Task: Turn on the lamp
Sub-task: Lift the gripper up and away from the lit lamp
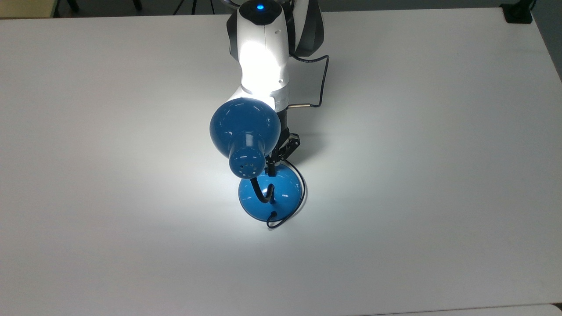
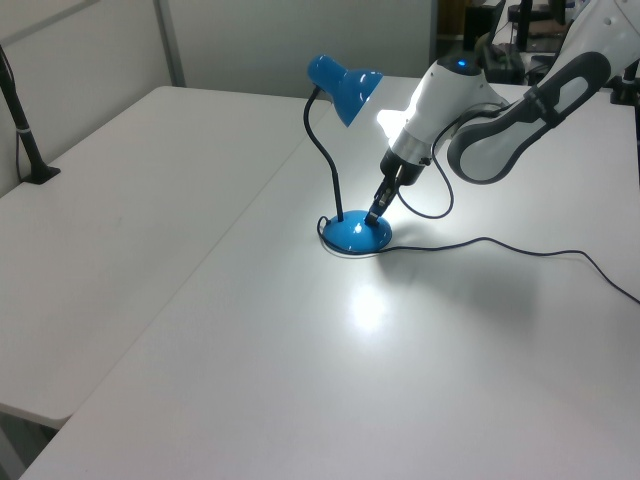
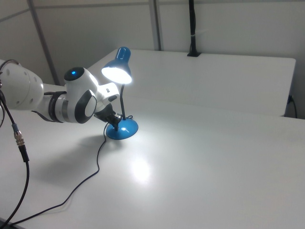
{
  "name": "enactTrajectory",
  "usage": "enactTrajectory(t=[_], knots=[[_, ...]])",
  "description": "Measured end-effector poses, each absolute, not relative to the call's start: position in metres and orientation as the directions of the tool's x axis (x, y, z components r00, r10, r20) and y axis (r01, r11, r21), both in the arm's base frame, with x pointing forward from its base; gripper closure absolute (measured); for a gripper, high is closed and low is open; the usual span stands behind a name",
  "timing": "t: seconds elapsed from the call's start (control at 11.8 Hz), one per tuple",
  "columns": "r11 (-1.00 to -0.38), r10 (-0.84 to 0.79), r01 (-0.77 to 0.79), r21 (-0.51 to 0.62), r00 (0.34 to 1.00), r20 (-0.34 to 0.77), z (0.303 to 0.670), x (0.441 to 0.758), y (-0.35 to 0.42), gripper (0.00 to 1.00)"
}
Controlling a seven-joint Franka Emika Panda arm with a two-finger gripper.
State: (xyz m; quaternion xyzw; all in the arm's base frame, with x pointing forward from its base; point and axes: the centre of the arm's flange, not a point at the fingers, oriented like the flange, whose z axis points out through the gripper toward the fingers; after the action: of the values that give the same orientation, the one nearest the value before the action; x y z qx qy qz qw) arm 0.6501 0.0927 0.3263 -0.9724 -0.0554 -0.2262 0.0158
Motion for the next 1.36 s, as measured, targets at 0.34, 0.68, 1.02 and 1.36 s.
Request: enactTrajectory(t=[0.34,0.68,1.02,1.36], knots=[[-0.994,0.099,0.113,-0.006,0.891,0.442,0.326,0.651,0.093,0.99],[-0.994,0.101,0.110,0.000,0.910,0.401,0.330,0.649,0.091,0.99],[-0.994,0.106,0.100,0.050,0.984,0.142,0.388,0.615,0.083,0.99],[-0.993,0.078,0.075,0.088,0.997,0.027,0.500,0.560,0.070,0.86]])
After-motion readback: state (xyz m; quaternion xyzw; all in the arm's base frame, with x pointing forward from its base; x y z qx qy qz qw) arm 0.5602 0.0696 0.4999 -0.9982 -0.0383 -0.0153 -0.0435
